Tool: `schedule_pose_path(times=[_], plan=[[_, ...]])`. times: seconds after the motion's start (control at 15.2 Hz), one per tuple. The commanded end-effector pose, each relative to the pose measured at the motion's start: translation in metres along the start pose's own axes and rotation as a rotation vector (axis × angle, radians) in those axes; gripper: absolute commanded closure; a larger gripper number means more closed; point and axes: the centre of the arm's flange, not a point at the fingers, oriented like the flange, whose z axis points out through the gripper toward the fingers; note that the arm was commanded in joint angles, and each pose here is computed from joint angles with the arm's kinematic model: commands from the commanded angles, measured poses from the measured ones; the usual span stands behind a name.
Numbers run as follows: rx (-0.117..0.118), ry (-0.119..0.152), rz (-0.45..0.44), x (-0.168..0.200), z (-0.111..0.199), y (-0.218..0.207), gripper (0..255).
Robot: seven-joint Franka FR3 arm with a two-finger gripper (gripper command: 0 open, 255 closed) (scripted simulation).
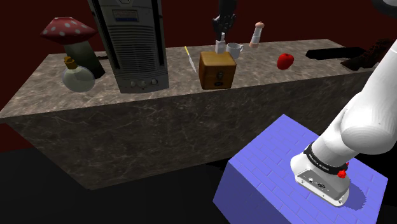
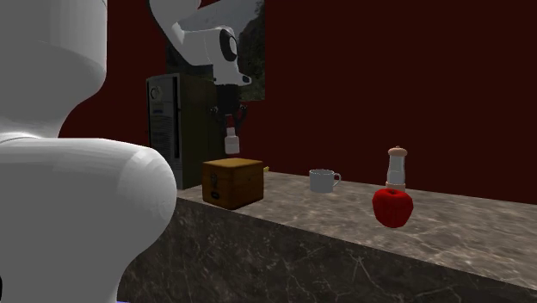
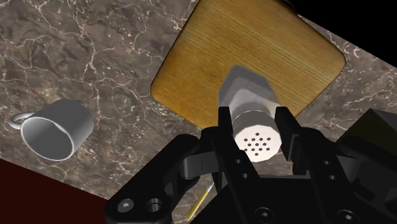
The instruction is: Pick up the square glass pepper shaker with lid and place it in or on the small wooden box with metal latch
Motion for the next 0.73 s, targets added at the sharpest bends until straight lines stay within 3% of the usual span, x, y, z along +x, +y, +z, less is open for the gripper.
schedule_pose_path(times=[0.0, 0.13, 0.59, 0.66], plan=[[0.000, 0.000, 0.000, -0.001, 0.010, 0.000, 255], [0.000, 0.000, 0.000, -0.002, 0.022, 0.000, 255], [0.000, 0.000, 0.000, -0.002, 0.022, 0.000, 255], [0.000, 0.000, 0.000, -0.002, 0.022, 0.000, 0]])
